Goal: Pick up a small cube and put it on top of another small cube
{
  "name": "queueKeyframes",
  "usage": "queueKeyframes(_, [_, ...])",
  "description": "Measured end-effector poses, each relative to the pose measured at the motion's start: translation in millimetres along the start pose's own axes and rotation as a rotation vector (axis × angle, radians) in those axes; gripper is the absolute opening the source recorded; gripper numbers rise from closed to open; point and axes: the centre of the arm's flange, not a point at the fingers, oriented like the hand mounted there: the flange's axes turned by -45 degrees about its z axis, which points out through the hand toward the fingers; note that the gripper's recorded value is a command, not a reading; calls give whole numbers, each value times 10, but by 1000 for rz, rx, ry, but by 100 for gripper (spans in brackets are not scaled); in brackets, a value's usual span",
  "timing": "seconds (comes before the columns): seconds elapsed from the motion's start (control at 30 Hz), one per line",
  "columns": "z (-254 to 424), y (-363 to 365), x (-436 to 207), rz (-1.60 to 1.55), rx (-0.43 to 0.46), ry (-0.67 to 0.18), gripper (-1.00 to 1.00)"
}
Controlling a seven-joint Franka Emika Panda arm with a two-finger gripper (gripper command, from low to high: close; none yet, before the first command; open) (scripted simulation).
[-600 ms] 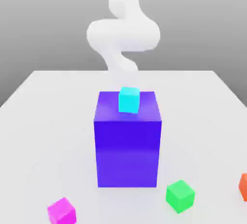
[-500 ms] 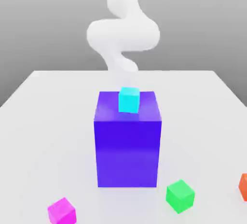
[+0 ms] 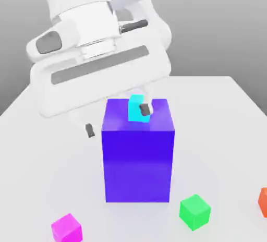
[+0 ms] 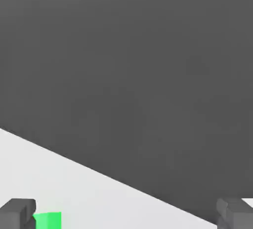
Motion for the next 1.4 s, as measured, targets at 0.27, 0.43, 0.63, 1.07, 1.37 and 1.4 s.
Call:
queueKeyframes(0.27, [957,446,-507,-121,-7,-158,0])
queueKeyframes(0.43, [1291,712,-868,-215,-57,-258,0])
queueKeyframes(0.63, [1580,981,-1193,-320,-130,-352,0])
queueKeyframes(1.07, [1667,1004,-1234,-327,-128,-359,-100])
queueKeyframes(1.37, [1538,159,-565,-608,8,-358,-100])
queueKeyframes(1.4, [1529,19,-476,-657,20,-357,-100])
